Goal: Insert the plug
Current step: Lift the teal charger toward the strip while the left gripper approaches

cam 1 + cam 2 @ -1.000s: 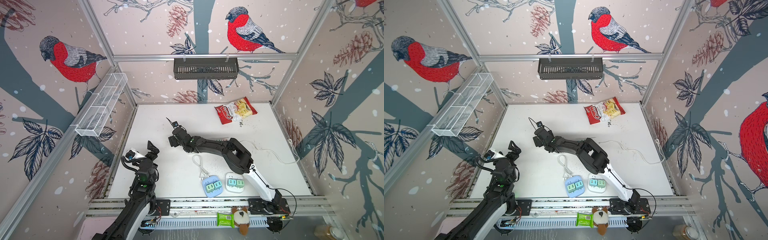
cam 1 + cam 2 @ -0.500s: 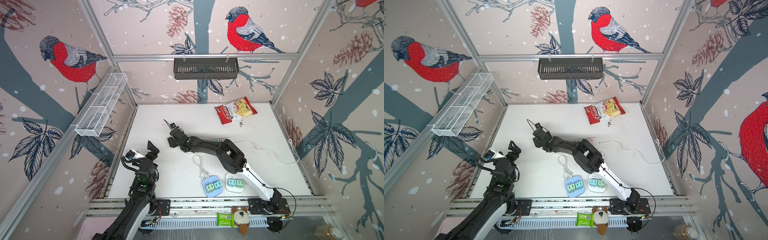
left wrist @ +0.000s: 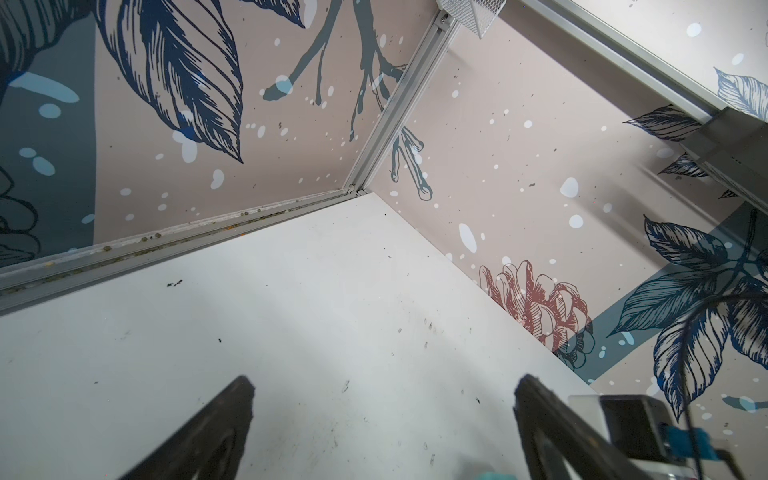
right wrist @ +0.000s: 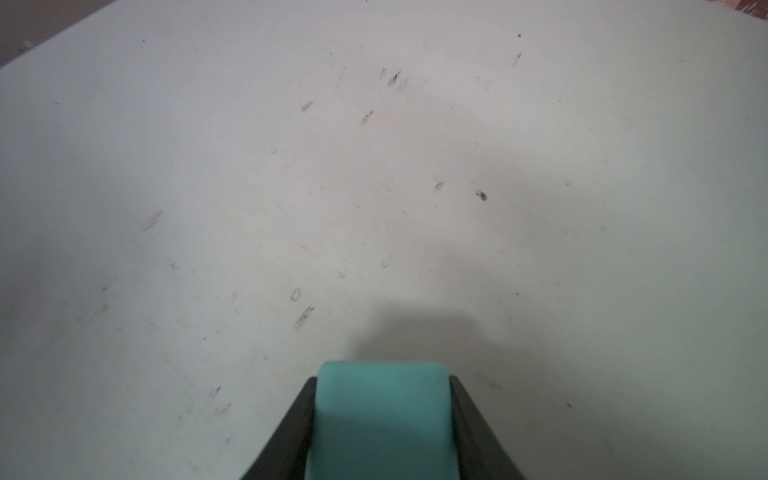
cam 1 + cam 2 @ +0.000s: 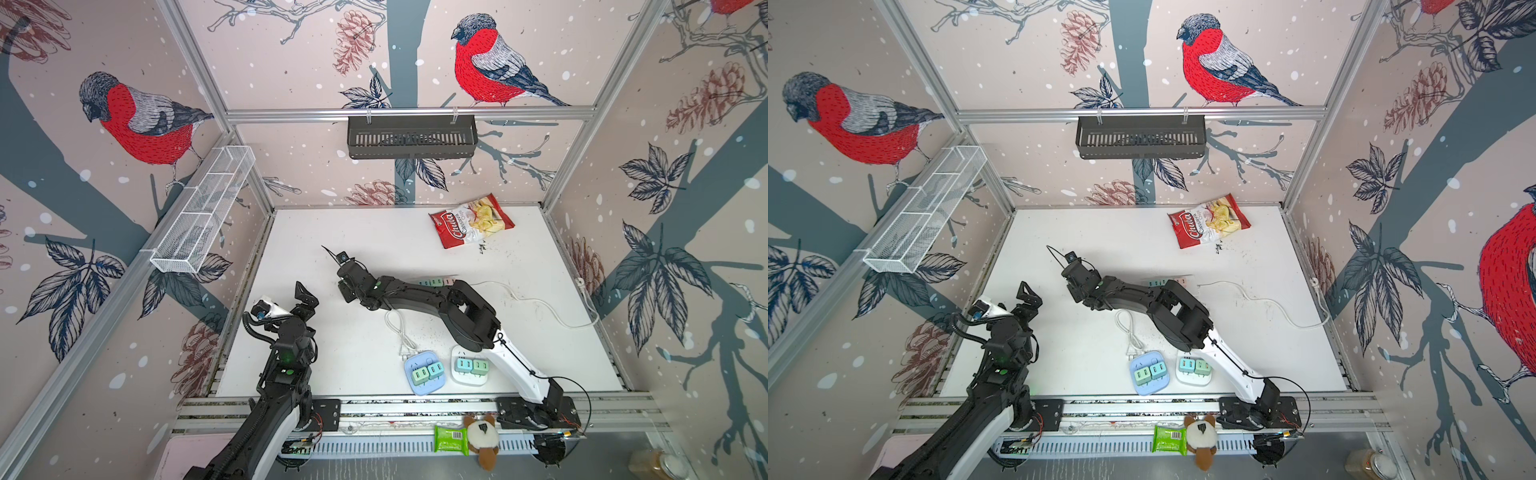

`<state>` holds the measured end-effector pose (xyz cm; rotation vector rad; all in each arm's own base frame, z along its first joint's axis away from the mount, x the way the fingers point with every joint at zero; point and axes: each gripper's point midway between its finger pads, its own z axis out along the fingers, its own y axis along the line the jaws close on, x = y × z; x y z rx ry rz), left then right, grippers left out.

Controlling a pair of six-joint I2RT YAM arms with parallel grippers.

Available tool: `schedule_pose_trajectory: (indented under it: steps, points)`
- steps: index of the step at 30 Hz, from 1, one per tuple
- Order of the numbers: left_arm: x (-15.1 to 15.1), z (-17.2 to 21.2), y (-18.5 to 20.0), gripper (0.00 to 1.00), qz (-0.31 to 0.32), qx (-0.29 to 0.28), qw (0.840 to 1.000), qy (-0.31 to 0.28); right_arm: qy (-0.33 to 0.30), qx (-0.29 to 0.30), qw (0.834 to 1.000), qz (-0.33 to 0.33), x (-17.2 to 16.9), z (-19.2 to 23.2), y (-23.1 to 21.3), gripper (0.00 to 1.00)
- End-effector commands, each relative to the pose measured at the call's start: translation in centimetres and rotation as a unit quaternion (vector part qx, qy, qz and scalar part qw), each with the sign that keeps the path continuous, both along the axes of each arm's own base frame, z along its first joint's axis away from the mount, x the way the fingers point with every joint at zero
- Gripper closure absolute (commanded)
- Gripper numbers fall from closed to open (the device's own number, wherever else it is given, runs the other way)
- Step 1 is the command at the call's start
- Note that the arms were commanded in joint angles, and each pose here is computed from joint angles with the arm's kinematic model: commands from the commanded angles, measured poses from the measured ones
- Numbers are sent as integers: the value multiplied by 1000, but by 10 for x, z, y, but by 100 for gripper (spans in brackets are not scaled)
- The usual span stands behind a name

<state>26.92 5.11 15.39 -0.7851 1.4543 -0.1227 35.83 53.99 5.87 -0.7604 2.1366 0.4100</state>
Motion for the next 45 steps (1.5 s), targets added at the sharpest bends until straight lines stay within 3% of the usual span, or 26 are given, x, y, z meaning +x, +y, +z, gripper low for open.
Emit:
schedule_pose_trajectory:
  steps: [1, 6, 12, 18, 23, 34, 38, 42, 45]
  points:
    - [-1, 2, 1, 3, 2, -4, 1000, -11, -51, 32, 998, 12, 1, 63, -3, 80]
    - [1, 3, -1, 3, -4, -1, 1000, -10, -118, 76, 990, 15, -16, 138, -45, 82]
    - [4, 3, -5, 3, -15, 1, 1000, -8, -193, 115, 974, 16, -45, 191, -116, 87]
    - [7, 3, -7, 3, -23, 4, 1000, -4, -258, 153, 954, -1, -64, 211, -196, 88]
    - [9, 5, -10, 3, -30, 9, 999, -6, -277, 158, 947, -27, -56, 210, -242, 92]
    - [23, 23, -39, 3, -117, 38, 992, -12, -341, 163, 926, 13, -70, 211, -272, 95]
    - [31, 44, -70, 3, -202, 27, 978, -30, -356, 173, 918, 28, -76, 211, -275, 95]
    - [29, 73, -111, 12, -316, 9, 946, -74, -350, 170, 921, 37, -74, 202, -275, 96]
    - [27, 94, -138, 13, -365, 9, 927, -83, -348, 167, 922, 36, -72, 200, -274, 96]
